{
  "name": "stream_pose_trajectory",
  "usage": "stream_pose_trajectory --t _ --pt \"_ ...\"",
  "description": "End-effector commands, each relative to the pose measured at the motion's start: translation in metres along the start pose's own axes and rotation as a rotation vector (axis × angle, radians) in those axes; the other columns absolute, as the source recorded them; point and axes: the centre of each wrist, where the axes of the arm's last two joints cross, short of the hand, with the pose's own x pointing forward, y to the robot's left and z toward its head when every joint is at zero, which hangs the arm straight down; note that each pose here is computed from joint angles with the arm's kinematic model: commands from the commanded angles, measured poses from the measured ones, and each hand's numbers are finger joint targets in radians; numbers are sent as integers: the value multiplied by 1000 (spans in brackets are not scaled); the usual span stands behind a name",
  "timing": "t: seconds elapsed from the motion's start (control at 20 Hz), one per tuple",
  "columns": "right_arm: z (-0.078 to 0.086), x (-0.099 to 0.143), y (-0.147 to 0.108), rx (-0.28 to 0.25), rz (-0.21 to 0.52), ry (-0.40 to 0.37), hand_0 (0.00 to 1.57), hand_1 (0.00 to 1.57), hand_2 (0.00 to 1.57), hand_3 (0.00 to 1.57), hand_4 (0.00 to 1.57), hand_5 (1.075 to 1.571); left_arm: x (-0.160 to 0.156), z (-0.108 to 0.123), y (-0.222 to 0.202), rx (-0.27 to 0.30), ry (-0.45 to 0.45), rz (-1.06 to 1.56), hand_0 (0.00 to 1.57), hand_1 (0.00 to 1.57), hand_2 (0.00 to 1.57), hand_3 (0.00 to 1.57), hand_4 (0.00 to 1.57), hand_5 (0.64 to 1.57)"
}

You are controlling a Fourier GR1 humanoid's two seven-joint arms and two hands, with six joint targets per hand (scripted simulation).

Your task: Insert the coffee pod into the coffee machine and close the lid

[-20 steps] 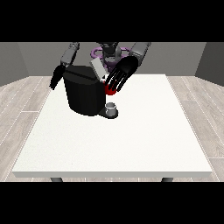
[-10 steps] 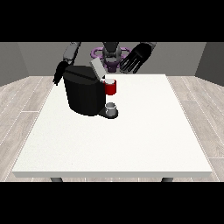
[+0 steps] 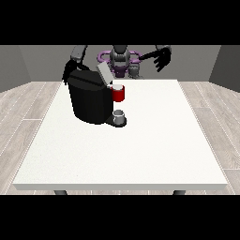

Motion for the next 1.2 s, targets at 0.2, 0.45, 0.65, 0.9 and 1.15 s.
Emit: stream_pose_trajectory --t 0.2,0.45,0.65,0.9,1.15 --pt "5 22 17 154 -91 -102 0 0 0 0 0 1571 -83 72 -39 -10 179 194 0 0 0 0 442 1571" --pt "-18 87 13 214 -37 -214 0 0 0 0 62 1571 -75 67 -45 34 191 206 0 0 0 0 404 1571" --pt "-10 86 20 255 10 -241 0 0 0 0 251 1571 -73 78 -37 27 178 248 0 0 0 0 429 1571" --pt "-41 116 -4 190 -23 -255 0 0 0 0 0 1571 -47 66 -46 -10 104 256 0 0 0 0 396 1571" --pt "-54 129 -15 203 -91 -224 0 0 0 0 0 1571 -42 78 -45 37 63 228 0 0 0 0 382 1571"
